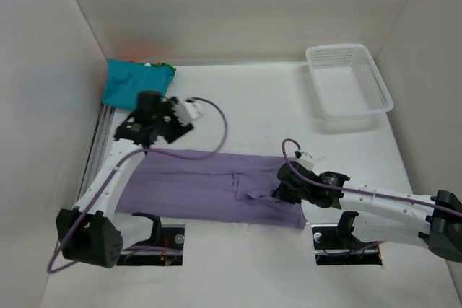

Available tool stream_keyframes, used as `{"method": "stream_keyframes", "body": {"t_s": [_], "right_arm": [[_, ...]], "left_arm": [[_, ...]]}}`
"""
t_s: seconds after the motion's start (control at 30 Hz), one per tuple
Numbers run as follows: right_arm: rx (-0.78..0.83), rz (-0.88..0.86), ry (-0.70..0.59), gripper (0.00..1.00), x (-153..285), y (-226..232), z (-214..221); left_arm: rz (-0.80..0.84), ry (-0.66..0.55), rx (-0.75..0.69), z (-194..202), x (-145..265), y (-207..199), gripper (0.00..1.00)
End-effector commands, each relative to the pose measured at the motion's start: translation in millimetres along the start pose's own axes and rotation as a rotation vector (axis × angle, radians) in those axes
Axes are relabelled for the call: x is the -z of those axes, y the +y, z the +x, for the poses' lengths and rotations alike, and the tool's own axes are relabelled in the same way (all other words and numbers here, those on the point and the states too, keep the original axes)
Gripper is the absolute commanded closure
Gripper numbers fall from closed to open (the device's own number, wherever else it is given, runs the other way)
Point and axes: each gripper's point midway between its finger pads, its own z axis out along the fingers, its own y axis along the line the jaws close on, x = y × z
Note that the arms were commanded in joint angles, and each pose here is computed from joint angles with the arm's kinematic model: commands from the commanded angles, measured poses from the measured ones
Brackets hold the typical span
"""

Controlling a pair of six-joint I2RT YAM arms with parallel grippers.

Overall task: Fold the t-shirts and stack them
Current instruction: Fold the other side of the tshirt into a rectangle

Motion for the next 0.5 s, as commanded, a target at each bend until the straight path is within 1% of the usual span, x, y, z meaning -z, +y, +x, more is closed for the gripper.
{"method": "stream_keyframes", "body": {"t_s": [0.0,0.07,0.1,0.17,0.23,0.33,0.47], "right_arm": [[-0.06,-0.08,-0.067,1.0,0,15,-23],[-0.08,-0.093,-0.078,1.0,-1,13,-30],[-0.093,-0.097,-0.082,1.0,-2,11,-32],[-0.113,-0.103,-0.084,1.0,-3,8,-33],[-0.126,-0.103,-0.088,1.0,-3,5,-33],[-0.153,-0.105,-0.095,1.0,-3,1,-33],[-0.161,-0.104,-0.095,1.0,-3,0,-33]], "left_arm": [[0.344,-0.123,-0.149,-71,-2,-128,0.43],[0.487,-0.118,-0.257,-91,-6,-194,0.44],[0.553,-0.096,-0.291,-93,-8,-222,0.45],[0.643,-0.075,-0.379,-93,-11,-265,0.47],[0.709,-0.08,-0.455,-92,-8,-299,0.47],[0.773,-0.089,-0.528,-91,-4,-335,0.48],[0.809,-0.054,-0.57,-77,-10,-352,0.48]]}}
